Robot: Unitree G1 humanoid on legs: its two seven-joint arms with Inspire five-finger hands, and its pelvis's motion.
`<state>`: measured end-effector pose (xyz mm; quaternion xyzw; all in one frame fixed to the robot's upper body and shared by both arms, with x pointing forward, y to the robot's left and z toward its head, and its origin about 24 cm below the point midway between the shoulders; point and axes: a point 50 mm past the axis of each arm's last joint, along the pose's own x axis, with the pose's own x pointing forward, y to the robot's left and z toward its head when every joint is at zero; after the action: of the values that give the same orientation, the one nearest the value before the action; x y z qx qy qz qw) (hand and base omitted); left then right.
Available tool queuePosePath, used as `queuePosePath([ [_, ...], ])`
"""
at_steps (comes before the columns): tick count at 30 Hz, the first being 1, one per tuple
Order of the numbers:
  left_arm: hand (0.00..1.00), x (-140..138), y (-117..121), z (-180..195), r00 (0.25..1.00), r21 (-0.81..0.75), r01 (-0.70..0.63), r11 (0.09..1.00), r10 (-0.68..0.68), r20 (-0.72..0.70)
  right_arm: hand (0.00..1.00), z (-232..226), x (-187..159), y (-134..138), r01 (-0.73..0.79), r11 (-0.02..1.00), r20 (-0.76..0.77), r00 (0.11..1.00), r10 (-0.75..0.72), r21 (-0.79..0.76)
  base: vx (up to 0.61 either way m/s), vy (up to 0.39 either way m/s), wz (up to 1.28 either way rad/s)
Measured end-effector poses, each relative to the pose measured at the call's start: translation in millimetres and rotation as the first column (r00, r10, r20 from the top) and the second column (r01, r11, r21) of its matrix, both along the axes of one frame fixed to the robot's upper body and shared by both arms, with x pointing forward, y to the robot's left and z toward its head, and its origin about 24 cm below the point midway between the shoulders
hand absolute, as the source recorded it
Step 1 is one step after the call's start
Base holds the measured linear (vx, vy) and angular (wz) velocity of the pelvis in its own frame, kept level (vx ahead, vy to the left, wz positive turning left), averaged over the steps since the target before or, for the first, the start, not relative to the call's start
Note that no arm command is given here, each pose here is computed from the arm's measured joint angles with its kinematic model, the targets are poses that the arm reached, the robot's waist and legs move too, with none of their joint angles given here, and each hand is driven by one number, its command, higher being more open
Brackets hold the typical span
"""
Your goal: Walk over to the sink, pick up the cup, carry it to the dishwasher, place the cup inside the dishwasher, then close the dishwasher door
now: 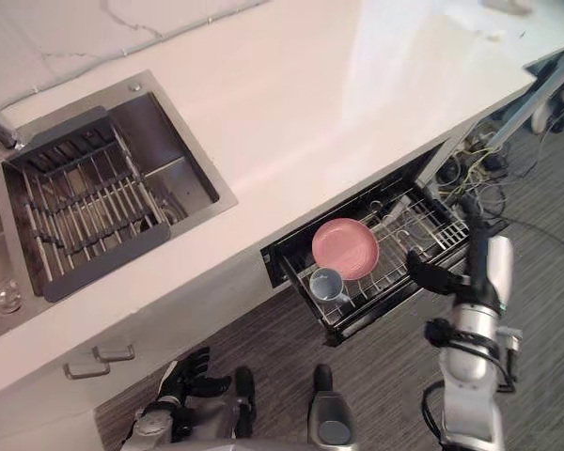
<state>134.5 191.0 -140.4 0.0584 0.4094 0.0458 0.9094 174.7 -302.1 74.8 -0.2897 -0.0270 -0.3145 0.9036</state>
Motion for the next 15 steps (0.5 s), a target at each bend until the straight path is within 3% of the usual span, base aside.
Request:
queuePosePath([
  [3,0.90,-1,0,0,1.000,-0.002,-0.009,1.000,0.009,-0.004,0.90,-16,-27,-11,0.116,0.990,-0.030,0.993,-0.114,0.079,0.06,0.008,-0.09],
  [8,0.90,-4,-2,0,0.999,-0.018,-0.038,0.999,0.038,0.002,0.90,-78,-65,-7,0.279,0.888,-0.175,0.958,-0.229,0.365,0.01,0.003,-0.08],
  [11,0.90,-4,-5,0,0.999,-0.029,-0.042,0.999,0.042,0.005,0.90,-122,-79,3,0.374,0.782,-0.319,0.918,-0.235,0.498,-0.06,0.011,-0.01],
  [15,0.90,-3,-5,1,0.998,-0.042,-0.061,0.997,0.062,0.009,0.90,-147,-70,20,0.381,0.718,-0.387,0.907,-0.167,0.582,-0.03,0.017,-0.04],
])
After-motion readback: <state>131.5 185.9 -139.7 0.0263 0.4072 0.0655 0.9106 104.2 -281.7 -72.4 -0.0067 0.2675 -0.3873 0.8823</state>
